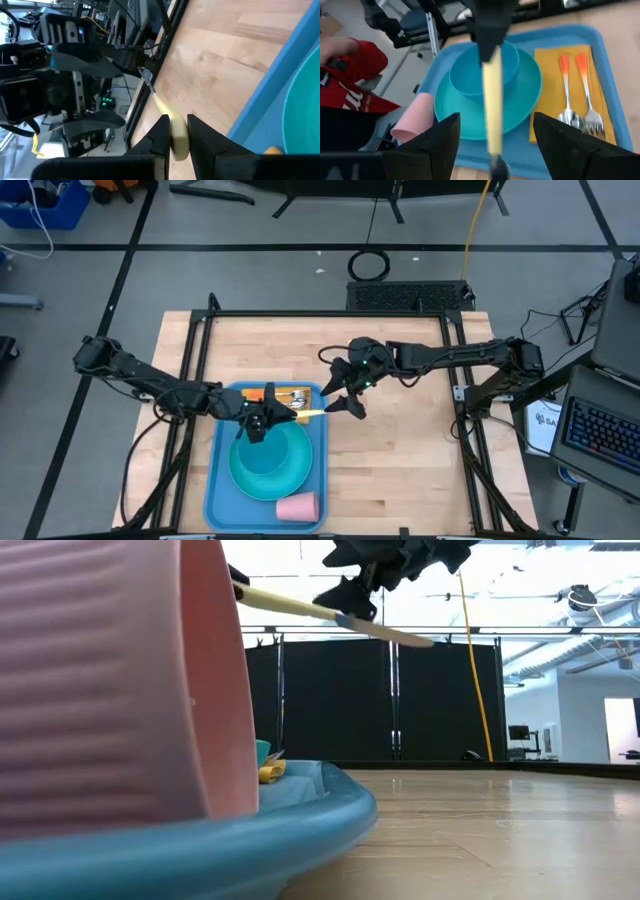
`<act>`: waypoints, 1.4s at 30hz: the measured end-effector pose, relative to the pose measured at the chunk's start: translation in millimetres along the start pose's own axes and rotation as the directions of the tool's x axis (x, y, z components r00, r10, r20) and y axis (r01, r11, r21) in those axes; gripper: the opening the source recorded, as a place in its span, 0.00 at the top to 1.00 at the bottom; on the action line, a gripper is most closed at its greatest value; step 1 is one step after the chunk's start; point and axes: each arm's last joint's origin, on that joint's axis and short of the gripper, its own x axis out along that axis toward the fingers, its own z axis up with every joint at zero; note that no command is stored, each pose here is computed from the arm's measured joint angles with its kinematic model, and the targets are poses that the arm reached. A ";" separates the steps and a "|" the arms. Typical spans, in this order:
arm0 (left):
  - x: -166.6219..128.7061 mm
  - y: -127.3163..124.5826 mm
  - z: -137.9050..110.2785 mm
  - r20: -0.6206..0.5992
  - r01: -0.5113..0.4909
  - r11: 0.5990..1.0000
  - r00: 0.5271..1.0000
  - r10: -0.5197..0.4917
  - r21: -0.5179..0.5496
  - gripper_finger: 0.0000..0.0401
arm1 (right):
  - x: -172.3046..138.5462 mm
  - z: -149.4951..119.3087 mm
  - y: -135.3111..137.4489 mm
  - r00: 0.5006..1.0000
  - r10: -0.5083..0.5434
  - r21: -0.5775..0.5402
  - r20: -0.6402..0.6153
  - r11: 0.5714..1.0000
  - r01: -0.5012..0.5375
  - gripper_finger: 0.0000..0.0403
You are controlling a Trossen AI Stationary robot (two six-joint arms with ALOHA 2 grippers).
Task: Set up tray
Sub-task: Put the yellow knife to the bottom of the orange spoon on the yellow napkin on the blue serving tray
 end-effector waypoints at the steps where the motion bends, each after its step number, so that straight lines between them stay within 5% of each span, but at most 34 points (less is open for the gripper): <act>1: 0.3 1.0 -0.7 0.008 0.002 1.000 1.000 -0.002 -0.002 0.88 | -0.4 -0.7 -1.2 1.000 -0.003 0.010 -0.007 1.000 0.003 0.40; 27: 3.5 10.3 -14.9 0.004 -0.013 1.000 1.000 0.013 -0.024 0.88 | 23.9 -11.3 -12.7 0.996 0.072 0.068 -0.048 0.995 -0.069 0.40; 42: 3.8 12.0 -15.6 0.018 -0.019 0.999 1.000 0.020 -0.037 0.88 | 34.1 -16.3 -18.0 0.994 0.095 0.082 -0.062 0.993 -0.089 0.48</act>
